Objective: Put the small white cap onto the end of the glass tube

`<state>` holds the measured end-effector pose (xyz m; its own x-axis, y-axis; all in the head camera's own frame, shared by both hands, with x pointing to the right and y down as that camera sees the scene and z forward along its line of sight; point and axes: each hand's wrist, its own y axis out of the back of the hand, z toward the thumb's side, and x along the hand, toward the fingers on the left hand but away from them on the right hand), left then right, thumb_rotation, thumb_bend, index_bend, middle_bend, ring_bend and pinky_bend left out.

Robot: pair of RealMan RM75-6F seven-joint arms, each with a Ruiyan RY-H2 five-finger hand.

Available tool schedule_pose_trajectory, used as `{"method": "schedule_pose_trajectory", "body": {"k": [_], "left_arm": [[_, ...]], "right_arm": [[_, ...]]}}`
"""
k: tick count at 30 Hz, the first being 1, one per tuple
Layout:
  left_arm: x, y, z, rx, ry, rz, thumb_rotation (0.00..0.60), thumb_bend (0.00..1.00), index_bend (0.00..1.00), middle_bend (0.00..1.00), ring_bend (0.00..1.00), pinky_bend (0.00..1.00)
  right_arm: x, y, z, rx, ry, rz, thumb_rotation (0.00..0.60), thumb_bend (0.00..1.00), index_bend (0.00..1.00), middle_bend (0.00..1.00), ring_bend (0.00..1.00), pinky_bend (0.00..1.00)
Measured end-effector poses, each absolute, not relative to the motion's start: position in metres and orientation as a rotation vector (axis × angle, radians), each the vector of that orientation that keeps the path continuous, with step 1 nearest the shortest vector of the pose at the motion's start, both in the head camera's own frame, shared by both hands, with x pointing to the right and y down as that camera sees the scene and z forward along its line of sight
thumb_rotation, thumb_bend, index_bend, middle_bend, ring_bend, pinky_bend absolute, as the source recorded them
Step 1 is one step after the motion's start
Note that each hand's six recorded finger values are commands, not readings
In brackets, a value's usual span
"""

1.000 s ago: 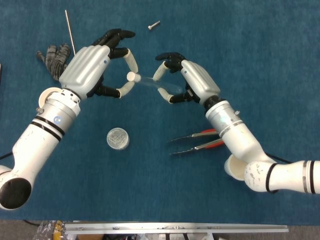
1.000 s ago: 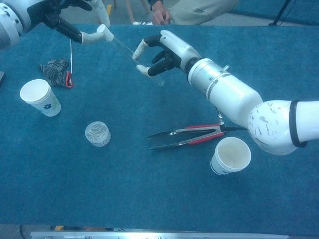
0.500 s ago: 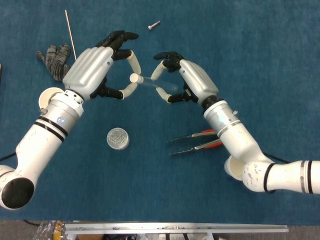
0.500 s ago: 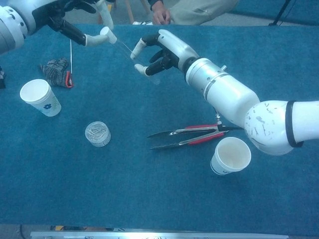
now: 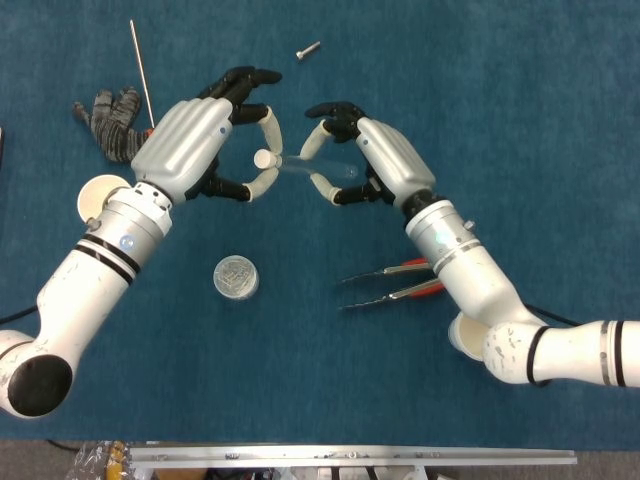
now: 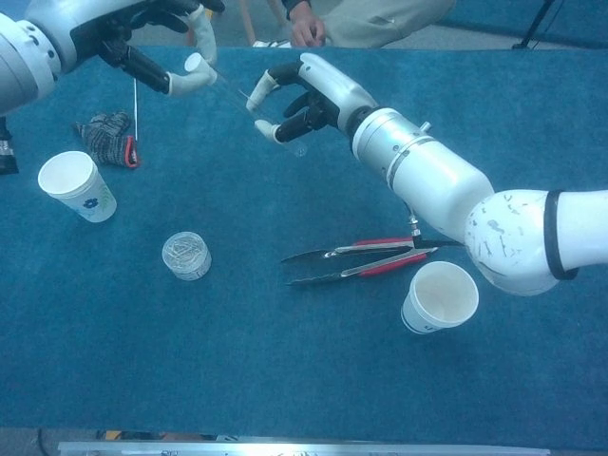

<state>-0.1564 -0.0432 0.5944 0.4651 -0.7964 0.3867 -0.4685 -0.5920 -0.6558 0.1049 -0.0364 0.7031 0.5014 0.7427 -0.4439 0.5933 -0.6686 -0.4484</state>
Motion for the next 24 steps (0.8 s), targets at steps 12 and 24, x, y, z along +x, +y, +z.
{"method": "schedule_pose_trajectory", "body": {"k": [12,24], "left_arm": [[-0.170,-0.043,0.585,-2.150,0.974,-0.990,0.545,0.32,0.16,0.00,0.00,0.00],[-0.191,-0.038,0.577,-1.910,0.880,-1.000,0.540,0.32,0.17,0.00,0.00,0.00]], "right_arm": [[0.115,-0.038,0.706,-2.417,-1.026,0.985,0.600,0.36,0.63,0.21,0.10,0.27],[0.141,-0.038,0.719,-2.231,-0.828,1.132,0.600,0.36,0.63,0.21,0.10,0.27]]}}
